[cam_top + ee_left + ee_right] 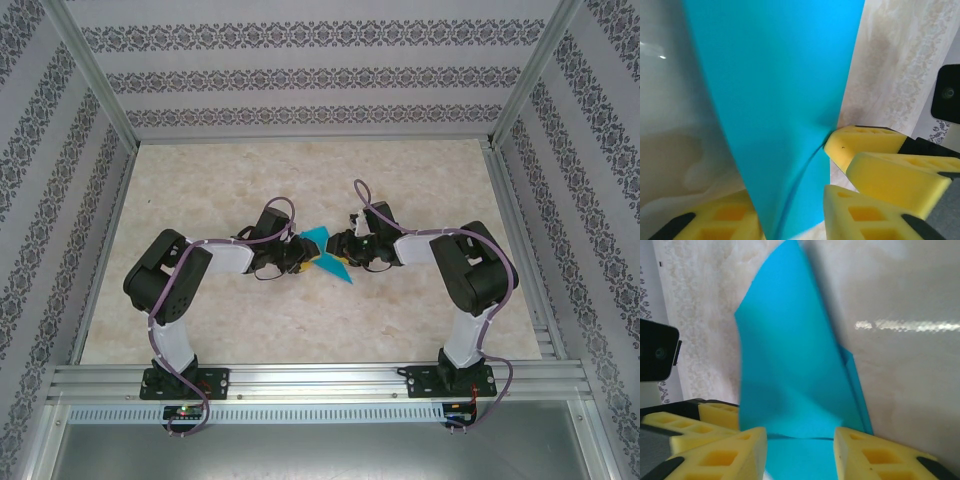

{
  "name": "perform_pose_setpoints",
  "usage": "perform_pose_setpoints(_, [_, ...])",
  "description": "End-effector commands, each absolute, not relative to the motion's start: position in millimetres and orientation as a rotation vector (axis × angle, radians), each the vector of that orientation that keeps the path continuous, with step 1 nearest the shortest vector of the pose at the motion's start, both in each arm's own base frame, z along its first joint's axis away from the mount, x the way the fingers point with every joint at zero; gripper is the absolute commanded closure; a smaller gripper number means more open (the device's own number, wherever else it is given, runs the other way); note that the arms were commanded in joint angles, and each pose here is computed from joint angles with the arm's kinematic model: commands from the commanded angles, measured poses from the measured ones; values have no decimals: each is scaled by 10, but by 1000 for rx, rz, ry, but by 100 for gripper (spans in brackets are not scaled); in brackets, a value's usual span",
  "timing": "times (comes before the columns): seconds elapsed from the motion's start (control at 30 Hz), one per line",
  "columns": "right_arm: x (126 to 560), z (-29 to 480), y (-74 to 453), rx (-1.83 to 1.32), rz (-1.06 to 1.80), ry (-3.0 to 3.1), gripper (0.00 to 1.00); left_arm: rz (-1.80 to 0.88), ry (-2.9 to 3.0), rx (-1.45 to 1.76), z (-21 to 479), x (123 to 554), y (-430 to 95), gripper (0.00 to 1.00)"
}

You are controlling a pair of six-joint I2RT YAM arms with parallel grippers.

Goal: Fold a paper plane with a square sheet of paper (pick it up from the middle)

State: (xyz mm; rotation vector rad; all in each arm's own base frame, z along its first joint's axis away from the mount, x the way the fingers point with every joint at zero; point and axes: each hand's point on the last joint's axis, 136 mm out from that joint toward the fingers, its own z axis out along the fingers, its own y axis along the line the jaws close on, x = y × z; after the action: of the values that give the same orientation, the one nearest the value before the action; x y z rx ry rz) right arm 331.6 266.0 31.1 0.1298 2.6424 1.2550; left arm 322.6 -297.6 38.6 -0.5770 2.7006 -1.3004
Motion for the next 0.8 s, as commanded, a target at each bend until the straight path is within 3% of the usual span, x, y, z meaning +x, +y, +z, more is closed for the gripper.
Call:
perform_pose_setpoints(0.0, [3339, 329, 2535, 73, 1145, 2624, 52, -1356, 2651, -488, 522, 3300, -3113, 77])
perform_pose_setpoints(0.13, [3397, 622, 2505, -57, 1089, 2511, 38, -1339, 2667, -488, 502, 3294, -3105, 91])
perform_pose_setpoints(0.3, [3356, 826, 2401, -250, 889, 2377, 31, -1321, 2685, -496, 523, 3274, -3093, 93])
perform_pose_setpoints(0.47, [3181, 823, 2304, -449, 523, 2262, 34, -1306, 2716, -508, 550, 3250, -3094, 93])
perform_pose_setpoints(0.6, [3065, 792, 2366, -595, 473, 2158, 41, -1288, 2742, -525, 557, 3232, -3090, 92])
perform_pose_setpoints(0.77, [2984, 811, 2534, -755, 399, 2031, 41, -1292, 2765, -544, 587, 3212, -3103, 91])
